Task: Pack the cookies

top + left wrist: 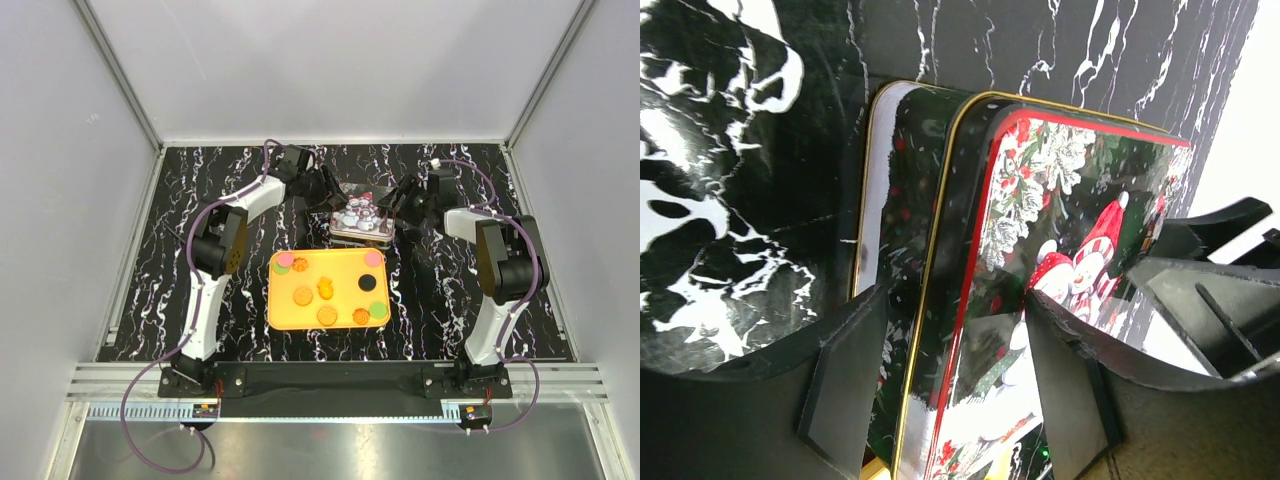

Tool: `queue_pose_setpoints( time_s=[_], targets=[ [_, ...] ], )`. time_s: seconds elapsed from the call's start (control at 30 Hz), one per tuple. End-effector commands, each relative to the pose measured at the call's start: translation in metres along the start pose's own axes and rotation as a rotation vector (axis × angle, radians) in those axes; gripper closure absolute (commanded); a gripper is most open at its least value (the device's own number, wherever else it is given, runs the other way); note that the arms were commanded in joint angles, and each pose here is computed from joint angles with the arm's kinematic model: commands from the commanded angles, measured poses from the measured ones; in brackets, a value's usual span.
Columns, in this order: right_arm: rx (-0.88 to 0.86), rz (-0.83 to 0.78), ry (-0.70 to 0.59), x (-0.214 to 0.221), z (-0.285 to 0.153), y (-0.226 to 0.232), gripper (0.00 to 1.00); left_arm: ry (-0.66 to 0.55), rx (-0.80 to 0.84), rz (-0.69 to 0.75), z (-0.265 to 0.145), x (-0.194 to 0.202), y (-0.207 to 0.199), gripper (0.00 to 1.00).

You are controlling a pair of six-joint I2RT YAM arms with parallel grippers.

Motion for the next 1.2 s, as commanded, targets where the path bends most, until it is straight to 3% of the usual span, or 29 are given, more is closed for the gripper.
queue_pose_setpoints(
  time_s=[0.0, 0.2, 0.57, 0.73, 0.93, 0.97, 1.03, 1.07, 1.17],
  targets=[
    [0.009, -0.036, 0.006, -0.014, -0.001, 0.013, 0.19, 0.049, 0.002, 0.024, 0.009, 0.015, 0.002, 0.39],
    [-0.009, 0.029, -0.017, -0.039, 0.012, -0.001, 0.16, 0.042, 0.007, 0.018, 0.004, 0.016, 0.003, 0.39],
    [0.032, 0.070, 0.046, -0.028, 0.037, -0.025, 0.25, 0.057, 0.004, 0.031, 0.003, 0.013, 0.000, 0.39],
    [0.061, 0.096, 0.067, -0.016, 0.036, -0.033, 0.49, 0.072, 0.028, 0.053, 0.001, 0.011, -0.009, 0.38],
    [0.094, 0.129, 0.115, 0.003, 0.040, -0.043, 0.59, 0.080, 0.023, 0.059, 0.004, 0.010, -0.011, 0.37],
    [0.101, 0.133, 0.123, 0.006, 0.040, -0.044, 0.70, 0.079, 0.021, 0.057, 0.004, 0.009, -0.011, 0.37],
    [0.099, 0.123, 0.135, 0.012, 0.039, -0.040, 0.66, 0.074, 0.025, 0.060, 0.005, 0.008, -0.012, 0.37],
    [0.098, 0.109, 0.130, 0.013, 0.037, -0.036, 0.58, 0.071, 0.027, 0.060, 0.004, 0.006, -0.012, 0.37],
    [0.092, 0.080, 0.113, 0.007, 0.035, -0.030, 0.55, 0.062, 0.037, 0.058, 0.002, 0.003, -0.016, 0.36]
  ],
)
Point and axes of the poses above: each gripper's point midway between its finger pads, its own z axis out along the fingers, its own y axis along the line the jaws close on, x = y × z, the point moved 5 cm from there along -z, back along the fingers, and after that the axes turned 9 degrees about -z, right-handed, at the moved point
